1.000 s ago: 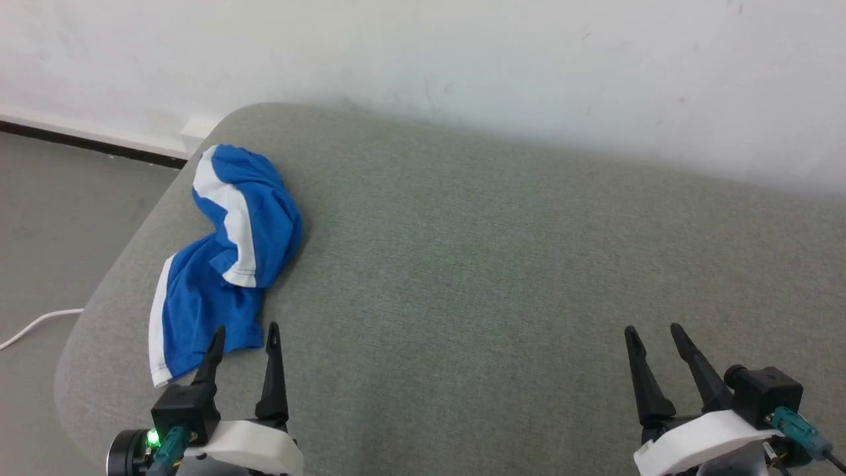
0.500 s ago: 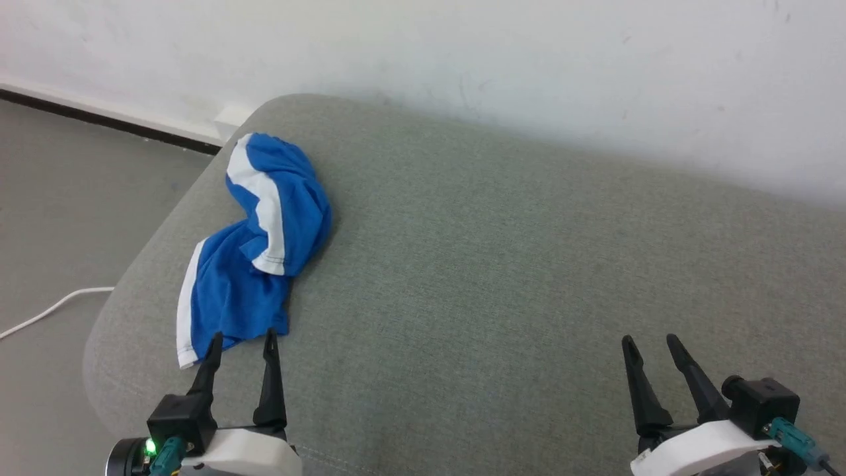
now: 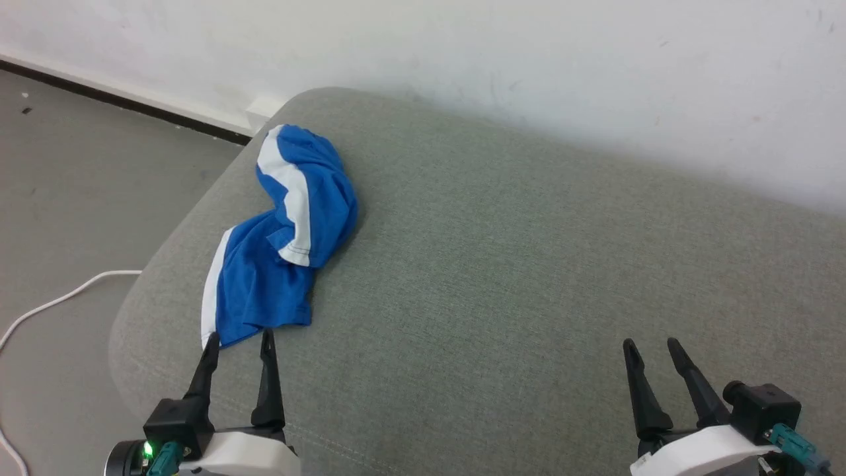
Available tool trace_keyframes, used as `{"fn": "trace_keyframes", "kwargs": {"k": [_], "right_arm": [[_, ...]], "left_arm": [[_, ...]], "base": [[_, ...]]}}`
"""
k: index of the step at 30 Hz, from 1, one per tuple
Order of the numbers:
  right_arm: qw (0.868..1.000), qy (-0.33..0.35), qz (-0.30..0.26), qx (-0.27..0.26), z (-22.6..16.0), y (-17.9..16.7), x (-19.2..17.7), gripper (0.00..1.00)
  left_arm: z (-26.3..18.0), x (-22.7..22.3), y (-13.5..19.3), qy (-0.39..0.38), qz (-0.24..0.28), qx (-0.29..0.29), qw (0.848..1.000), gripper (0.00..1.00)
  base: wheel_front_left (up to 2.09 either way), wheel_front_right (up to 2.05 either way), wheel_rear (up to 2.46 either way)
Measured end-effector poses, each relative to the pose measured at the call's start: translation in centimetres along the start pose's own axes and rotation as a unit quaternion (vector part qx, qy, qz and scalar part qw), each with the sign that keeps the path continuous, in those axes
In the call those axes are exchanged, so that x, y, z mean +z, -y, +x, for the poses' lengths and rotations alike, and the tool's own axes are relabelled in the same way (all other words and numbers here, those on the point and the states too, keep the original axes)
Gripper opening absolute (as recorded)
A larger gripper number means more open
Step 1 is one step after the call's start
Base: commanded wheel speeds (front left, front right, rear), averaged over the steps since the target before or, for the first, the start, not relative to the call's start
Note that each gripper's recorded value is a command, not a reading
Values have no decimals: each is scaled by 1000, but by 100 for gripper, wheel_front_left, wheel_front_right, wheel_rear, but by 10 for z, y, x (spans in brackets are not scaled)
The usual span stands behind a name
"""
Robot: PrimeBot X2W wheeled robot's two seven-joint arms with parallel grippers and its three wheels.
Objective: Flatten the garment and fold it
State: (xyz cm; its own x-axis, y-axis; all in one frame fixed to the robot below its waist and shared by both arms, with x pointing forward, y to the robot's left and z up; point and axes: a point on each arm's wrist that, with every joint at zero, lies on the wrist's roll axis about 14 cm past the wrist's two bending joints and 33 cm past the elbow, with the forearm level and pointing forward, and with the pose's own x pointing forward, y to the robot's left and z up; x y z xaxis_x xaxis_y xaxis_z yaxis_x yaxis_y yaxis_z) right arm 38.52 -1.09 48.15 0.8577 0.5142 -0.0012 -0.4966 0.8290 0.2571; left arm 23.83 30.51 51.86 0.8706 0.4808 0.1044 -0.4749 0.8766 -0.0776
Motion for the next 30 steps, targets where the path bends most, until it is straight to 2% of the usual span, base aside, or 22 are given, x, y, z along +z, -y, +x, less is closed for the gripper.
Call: {"fn": "trace_keyframes", "kwargs": {"k": [21,27,30], "right_arm": [[999,-9,-45,30,1,-15,-8,100],[999,-12,-43,27,1,-12,-10,100],[999,-13,-44,27,4,-12,-11,100]], "left_arm": [[-15,-6,-18,-2,-6,30,1000,100],[-14,-20,-22,-26,-17,38,999,100],[0,-31,-19,-61,-33,21,997,100]], "base": [[0,0,0],[0,0,0],[0,0,0]]}}
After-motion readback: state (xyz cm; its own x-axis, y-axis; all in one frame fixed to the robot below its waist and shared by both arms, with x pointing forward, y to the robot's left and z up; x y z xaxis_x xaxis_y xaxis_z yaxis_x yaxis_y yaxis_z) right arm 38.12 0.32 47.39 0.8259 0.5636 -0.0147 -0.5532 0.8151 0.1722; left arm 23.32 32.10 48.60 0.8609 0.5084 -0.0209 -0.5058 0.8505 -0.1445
